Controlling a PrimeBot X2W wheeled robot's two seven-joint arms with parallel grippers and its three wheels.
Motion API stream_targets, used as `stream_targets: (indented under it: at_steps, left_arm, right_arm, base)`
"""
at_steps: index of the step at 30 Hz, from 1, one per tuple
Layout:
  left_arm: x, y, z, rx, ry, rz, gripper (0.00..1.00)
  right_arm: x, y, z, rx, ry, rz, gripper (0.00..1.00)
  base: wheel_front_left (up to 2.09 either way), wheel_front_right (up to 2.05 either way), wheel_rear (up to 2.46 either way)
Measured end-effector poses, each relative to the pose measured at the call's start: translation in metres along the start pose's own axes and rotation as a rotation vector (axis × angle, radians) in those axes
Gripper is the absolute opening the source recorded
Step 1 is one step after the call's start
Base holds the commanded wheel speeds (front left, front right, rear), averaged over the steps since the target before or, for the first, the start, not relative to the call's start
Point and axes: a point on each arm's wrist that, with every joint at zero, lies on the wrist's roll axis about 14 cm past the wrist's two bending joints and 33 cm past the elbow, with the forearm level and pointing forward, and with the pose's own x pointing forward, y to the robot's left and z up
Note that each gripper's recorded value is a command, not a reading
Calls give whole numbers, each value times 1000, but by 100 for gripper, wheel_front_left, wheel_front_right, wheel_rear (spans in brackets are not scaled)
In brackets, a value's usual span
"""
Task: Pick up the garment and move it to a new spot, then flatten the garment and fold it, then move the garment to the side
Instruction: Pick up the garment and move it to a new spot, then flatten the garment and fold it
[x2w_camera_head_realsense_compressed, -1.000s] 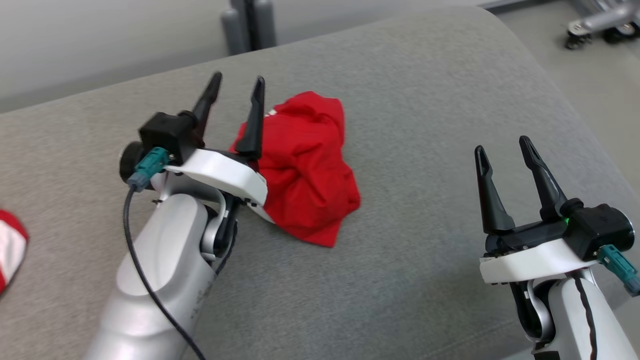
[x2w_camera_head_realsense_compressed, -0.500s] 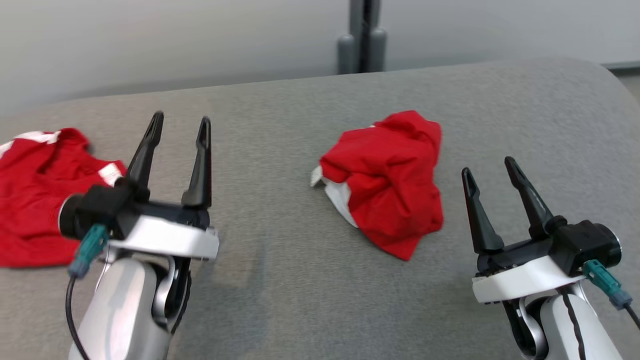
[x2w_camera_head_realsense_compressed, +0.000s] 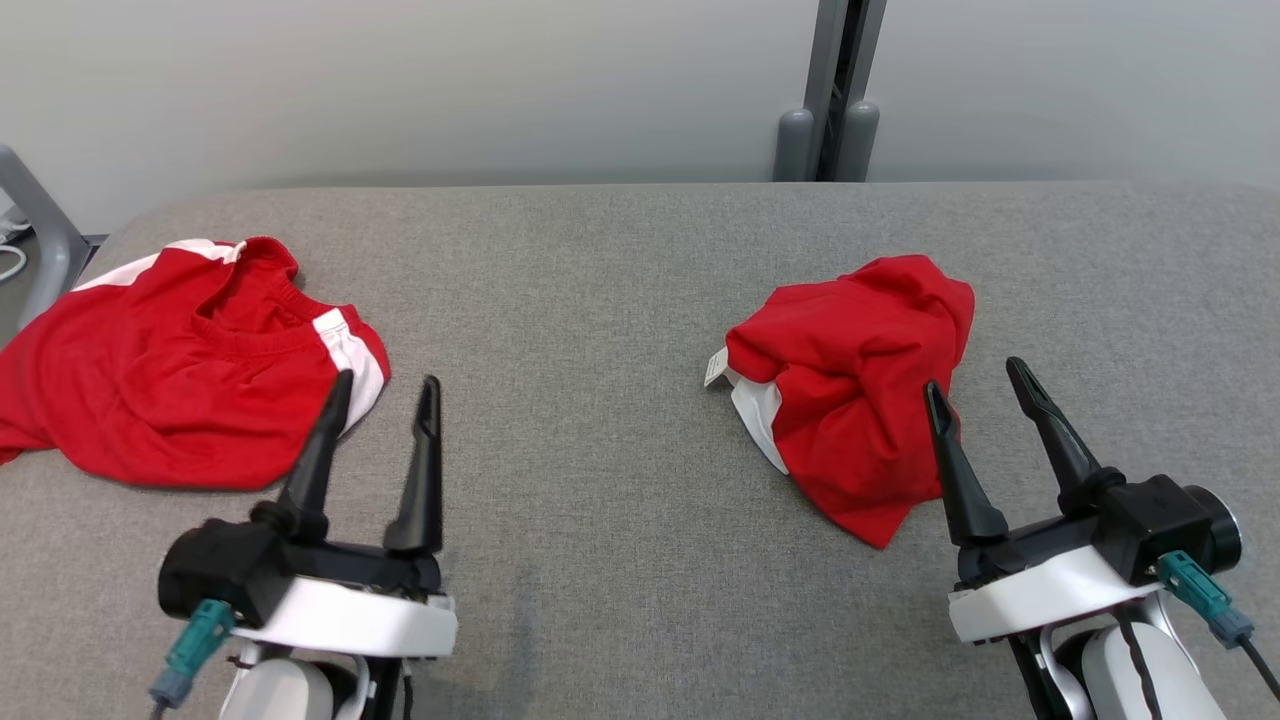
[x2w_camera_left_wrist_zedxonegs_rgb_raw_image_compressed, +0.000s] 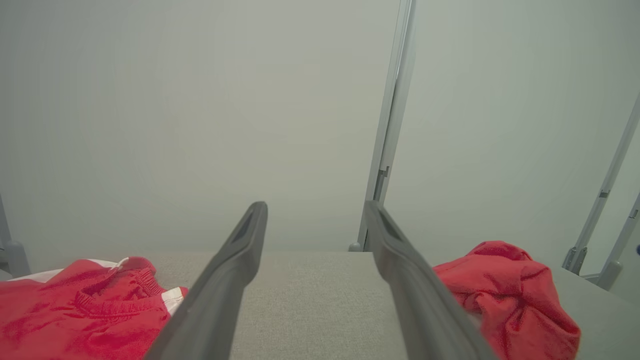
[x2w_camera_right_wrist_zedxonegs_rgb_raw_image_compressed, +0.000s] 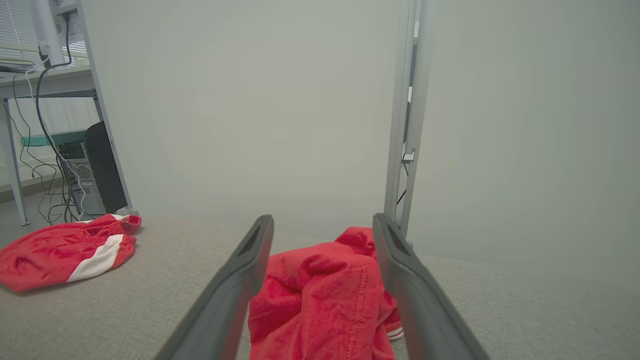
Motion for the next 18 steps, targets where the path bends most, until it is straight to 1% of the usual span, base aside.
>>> stream_targets:
  at_steps: [3,5,12,18]
  left_arm:
    - [-5,-7,-5,9,18,-23,100]
    - [-6,-7,-6,-9,20,-13,100]
    - [-4,-10,-8,-18,24,-9,100]
    - [-5,-9,-15,-26,46,0,100]
  right_arm:
    - [-2,-1,-1,-1,5,-5,100]
    - [-2,-2,-2,-1,6,-8,100]
    - [-2,-7,-8,-5,26,-20,100]
    - [-6,-13,-37,23,108,-43,100]
  base:
    - [0,0,0]
    - [0,0,0]
    - [0,0,0]
    - [0,0,0]
